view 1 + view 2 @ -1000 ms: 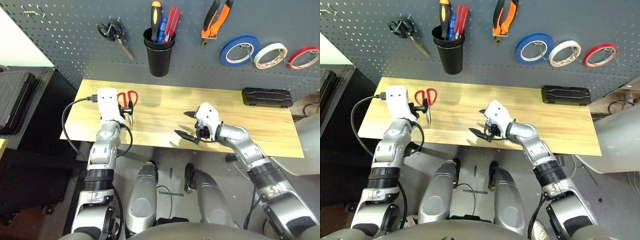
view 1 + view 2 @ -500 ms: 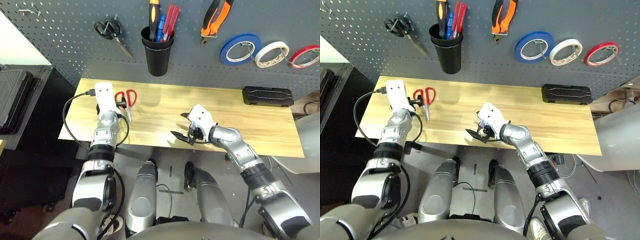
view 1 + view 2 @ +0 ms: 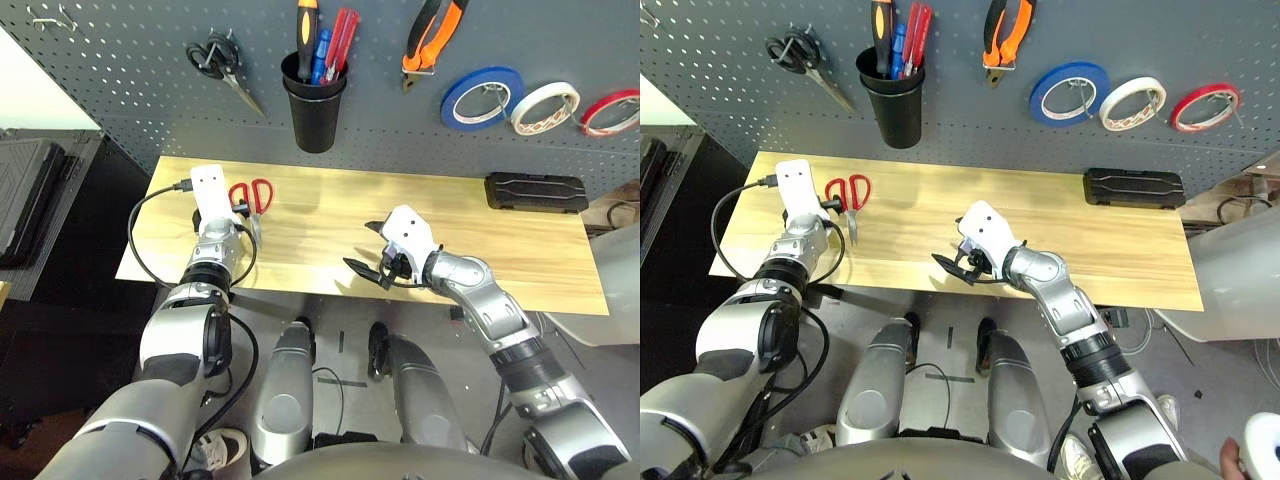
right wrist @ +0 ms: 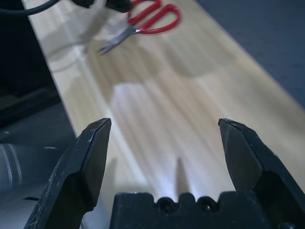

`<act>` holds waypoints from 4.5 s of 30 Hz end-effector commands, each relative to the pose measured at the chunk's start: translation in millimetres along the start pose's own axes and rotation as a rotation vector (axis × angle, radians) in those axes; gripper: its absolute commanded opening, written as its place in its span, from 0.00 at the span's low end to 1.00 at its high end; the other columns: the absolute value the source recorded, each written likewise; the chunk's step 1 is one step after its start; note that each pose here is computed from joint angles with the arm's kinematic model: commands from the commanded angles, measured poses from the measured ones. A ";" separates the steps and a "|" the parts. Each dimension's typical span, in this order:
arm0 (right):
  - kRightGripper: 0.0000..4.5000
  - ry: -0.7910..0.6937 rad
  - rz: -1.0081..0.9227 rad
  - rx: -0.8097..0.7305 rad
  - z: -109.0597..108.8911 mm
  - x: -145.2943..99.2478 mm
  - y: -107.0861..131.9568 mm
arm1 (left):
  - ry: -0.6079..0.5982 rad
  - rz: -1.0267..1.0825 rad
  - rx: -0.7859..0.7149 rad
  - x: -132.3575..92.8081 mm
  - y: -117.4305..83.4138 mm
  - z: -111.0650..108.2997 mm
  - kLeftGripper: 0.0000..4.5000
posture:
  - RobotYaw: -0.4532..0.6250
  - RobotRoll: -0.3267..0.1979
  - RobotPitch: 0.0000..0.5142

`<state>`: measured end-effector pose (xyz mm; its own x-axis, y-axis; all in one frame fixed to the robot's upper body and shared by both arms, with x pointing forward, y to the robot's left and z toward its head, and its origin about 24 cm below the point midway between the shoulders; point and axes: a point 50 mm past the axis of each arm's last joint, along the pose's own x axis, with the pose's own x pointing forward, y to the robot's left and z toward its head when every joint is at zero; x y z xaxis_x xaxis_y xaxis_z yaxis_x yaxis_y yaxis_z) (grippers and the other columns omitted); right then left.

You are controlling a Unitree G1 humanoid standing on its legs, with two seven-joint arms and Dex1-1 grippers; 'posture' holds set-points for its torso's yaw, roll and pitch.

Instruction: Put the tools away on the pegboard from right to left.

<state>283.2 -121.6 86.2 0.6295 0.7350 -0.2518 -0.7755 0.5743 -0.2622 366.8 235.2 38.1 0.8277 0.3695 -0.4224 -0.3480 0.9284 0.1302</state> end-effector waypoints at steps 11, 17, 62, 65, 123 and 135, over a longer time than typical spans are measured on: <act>1.00 0.023 0.015 0.002 2.8 -17.3 -5.6 | 0.048 -0.072 0.006 -3.6 -22.3 -9.1 0.99 | 0.60 0.62 0.56; 1.00 0.021 0.013 0.000 1.1 -16.4 -4.8 | 0.016 -0.053 -0.019 -3.4 -21.0 -4.8 0.99 | 0.61 0.62 0.57; 1.00 -0.040 -0.047 -0.013 -5.7 -8.2 -23.1 | -0.282 -0.152 -0.180 -61.7 -24.2 13.4 0.99 | 0.67 0.62 0.57; 1.00 -0.044 -0.041 -0.014 -7.6 -6.0 -24.1 | -0.273 -0.141 -0.180 -78.2 -16.8 13.2 0.99 | 0.68 0.62 0.58; 1.00 -0.033 0.113 -0.069 0.3 -11.0 -13.4 | 0.116 -0.068 -0.029 -12.2 -18.1 -60.2 0.53 | 0.65 0.62 0.60; 1.00 -0.037 0.168 -0.081 -0.5 -9.9 -13.5 | 0.032 -0.082 -0.109 -14.6 -23.9 -49.0 0.01 | 0.67 0.62 0.59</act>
<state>289.0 -136.6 97.2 0.5052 0.8253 -0.2524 -0.8500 0.4253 -0.3108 352.4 207.5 14.1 0.8696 0.2955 -0.3956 -0.3154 0.9488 0.0154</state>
